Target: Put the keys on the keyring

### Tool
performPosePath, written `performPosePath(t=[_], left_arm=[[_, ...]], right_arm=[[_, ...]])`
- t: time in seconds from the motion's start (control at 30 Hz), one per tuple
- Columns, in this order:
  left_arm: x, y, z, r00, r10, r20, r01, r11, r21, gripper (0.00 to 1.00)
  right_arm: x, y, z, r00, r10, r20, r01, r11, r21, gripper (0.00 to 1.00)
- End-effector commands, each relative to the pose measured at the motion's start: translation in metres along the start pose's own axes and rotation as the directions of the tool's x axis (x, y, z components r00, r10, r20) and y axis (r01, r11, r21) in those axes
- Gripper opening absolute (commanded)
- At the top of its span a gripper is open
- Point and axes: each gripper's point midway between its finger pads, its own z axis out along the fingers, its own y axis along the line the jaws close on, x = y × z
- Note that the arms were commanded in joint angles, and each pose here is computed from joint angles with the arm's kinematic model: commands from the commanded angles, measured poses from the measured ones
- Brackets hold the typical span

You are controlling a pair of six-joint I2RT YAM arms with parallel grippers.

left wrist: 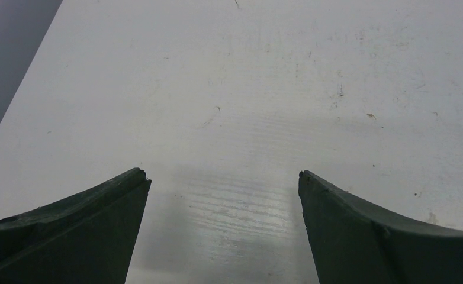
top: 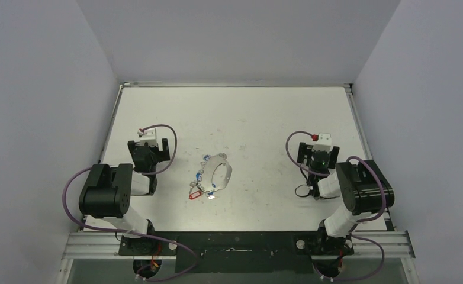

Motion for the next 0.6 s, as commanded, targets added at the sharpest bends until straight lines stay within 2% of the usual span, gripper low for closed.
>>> performPosePath(t=[0.0,0.57], left_arm=[[-0.0083,0.0026,0.0044,0.999,-0.024,0.022,0.025,1.000,-0.016,0.97],[-0.0086,0.0027,0.0049,0.999,-0.024,0.022,0.025,1.000,-0.017,0.97]], right_arm=[[-0.0496,0.0205,0.0302,0.999,0.002,0.037,0.000,0.999,-0.052,1.00],[-0.0489,0.0217,0.0334,1.000,0.008,0.029,-0.006,0.998,-0.056,1.00]])
